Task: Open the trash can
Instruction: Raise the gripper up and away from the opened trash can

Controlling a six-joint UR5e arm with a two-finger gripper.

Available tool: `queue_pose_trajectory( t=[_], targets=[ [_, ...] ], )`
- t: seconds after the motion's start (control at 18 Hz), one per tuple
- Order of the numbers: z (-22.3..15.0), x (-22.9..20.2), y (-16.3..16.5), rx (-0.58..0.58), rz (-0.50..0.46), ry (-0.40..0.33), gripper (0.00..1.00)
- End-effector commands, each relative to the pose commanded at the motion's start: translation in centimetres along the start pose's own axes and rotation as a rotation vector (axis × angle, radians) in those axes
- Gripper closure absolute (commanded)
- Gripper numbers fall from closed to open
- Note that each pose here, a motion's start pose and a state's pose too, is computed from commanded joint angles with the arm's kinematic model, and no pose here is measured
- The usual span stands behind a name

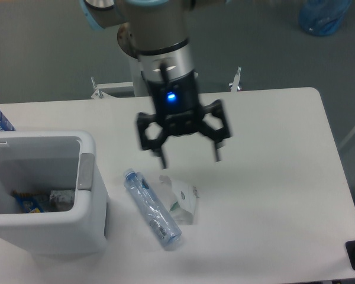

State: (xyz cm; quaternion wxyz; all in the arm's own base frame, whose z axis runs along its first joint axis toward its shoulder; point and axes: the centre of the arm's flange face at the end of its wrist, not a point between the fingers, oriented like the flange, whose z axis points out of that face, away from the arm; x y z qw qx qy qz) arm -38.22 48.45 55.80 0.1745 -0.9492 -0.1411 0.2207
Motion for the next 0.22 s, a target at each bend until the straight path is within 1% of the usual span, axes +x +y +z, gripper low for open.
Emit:
queue_pose_trajectory(
  t=[0.06,0.22],
  targets=[
    [-0.6,-0.8,0.7,-0.014,0.015,0.001,0.0],
    [0.3,-3.4,2.8,-0.065,0.076,0.014,0.0]
  ],
)
